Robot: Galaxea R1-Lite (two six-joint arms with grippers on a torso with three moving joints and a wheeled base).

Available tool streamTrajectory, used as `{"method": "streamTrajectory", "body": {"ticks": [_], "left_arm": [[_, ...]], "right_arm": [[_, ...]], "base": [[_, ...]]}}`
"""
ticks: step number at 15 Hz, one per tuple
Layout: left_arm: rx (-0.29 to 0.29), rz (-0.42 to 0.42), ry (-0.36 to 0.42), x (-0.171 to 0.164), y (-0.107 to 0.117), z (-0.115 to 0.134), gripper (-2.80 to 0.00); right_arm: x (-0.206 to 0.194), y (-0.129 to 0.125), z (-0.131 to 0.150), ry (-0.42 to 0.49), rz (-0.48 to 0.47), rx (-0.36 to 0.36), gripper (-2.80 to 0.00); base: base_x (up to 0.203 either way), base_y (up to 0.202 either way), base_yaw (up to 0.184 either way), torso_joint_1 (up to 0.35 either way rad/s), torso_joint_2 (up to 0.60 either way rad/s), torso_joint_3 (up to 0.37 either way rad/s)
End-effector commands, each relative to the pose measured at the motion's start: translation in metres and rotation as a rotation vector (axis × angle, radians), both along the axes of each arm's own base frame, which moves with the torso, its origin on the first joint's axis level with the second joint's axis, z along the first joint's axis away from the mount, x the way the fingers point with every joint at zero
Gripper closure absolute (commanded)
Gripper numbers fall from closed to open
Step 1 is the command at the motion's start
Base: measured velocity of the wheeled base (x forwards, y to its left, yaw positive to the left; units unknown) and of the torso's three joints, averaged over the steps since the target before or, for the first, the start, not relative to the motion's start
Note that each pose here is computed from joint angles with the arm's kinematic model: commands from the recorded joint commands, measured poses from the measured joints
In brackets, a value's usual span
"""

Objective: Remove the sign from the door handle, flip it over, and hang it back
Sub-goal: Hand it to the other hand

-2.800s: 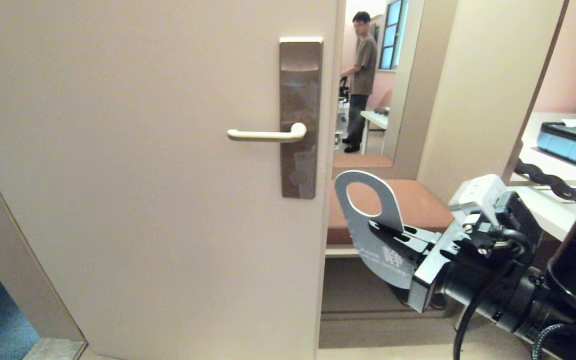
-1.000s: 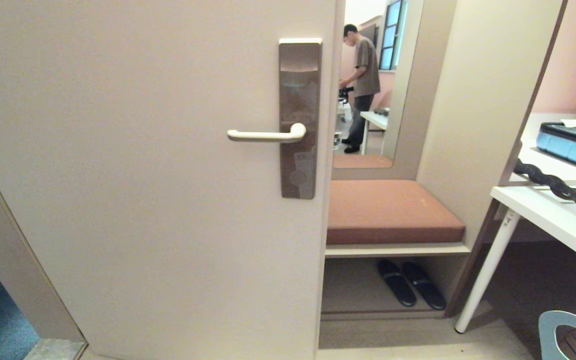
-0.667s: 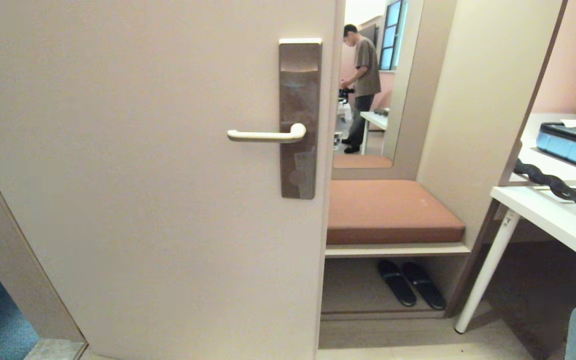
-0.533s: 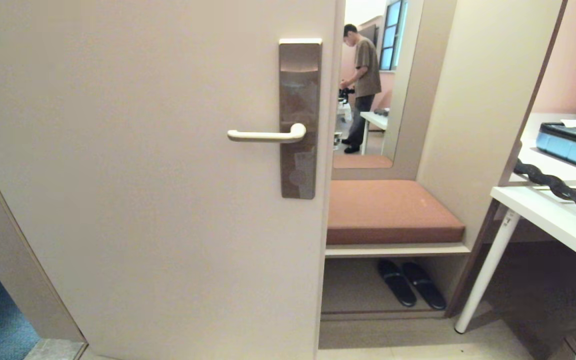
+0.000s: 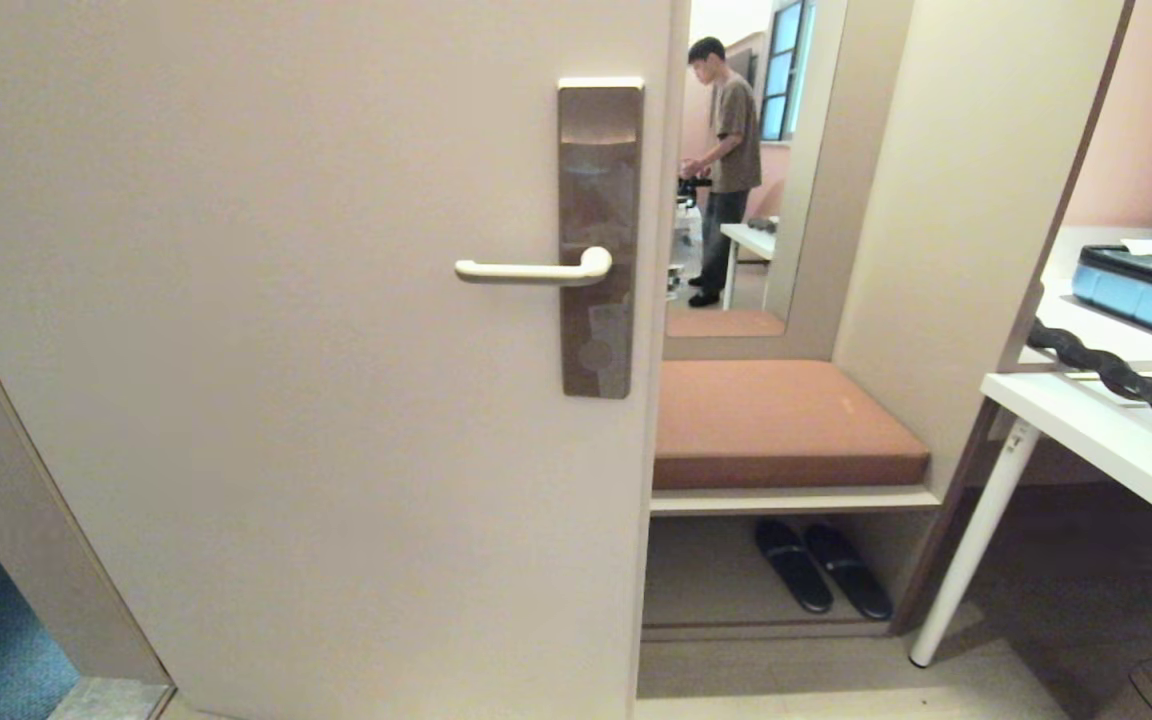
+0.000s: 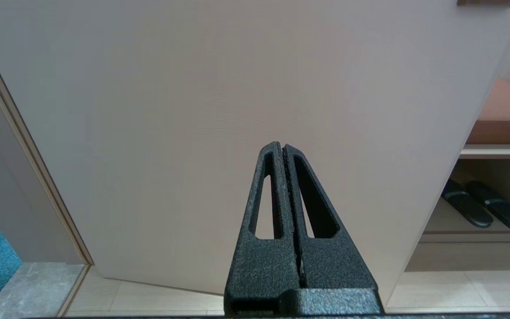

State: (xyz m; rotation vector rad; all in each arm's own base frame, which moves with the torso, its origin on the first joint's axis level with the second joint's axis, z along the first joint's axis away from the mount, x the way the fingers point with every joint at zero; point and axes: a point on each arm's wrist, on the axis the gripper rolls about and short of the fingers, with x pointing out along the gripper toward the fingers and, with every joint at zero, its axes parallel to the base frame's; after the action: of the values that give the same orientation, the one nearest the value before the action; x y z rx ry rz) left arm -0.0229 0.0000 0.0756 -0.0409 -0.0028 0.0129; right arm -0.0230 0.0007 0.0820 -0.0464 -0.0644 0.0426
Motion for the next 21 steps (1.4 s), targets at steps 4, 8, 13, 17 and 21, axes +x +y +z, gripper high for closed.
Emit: {"method": "streamTrajectory", "body": {"ticks": [4,8,13,17,21], "left_arm": [[-0.001,0.001,0.001,0.0001,0.0000,0.0001,0.00],[-0.001,0.001,0.001,0.0001,0.0000,0.0001,0.00],[-0.001,0.001,0.001,0.0001,0.0000,0.0001,0.00],[-0.001,0.001,0.001,0.0001,0.0000,0.0001,0.00],[0.010,-0.002,0.001,0.0001,-0.0001,0.0001,0.00]], "right_arm": [[0.0000,0.0000,0.0001,-0.001,0.000,0.000,0.00],[0.0000,0.0000,0.0001,-0.001,0.000,0.000,0.00],[0.0000,0.0000,0.0001,-0.001,0.000,0.000,0.00],[0.0000,0.0000,0.0001,-0.001,0.000,0.000,0.00],[0.0000,0.0000,0.0001,-0.001,0.000,0.000,0.00]], "base": [[0.000,0.000,0.000,0.000,0.00,0.000],[0.000,0.000,0.000,0.000,0.00,0.000],[0.000,0.000,0.000,0.000,0.00,0.000],[0.000,0.000,0.000,0.000,0.00,0.000],[0.000,0.000,0.000,0.000,0.00,0.000]]}}
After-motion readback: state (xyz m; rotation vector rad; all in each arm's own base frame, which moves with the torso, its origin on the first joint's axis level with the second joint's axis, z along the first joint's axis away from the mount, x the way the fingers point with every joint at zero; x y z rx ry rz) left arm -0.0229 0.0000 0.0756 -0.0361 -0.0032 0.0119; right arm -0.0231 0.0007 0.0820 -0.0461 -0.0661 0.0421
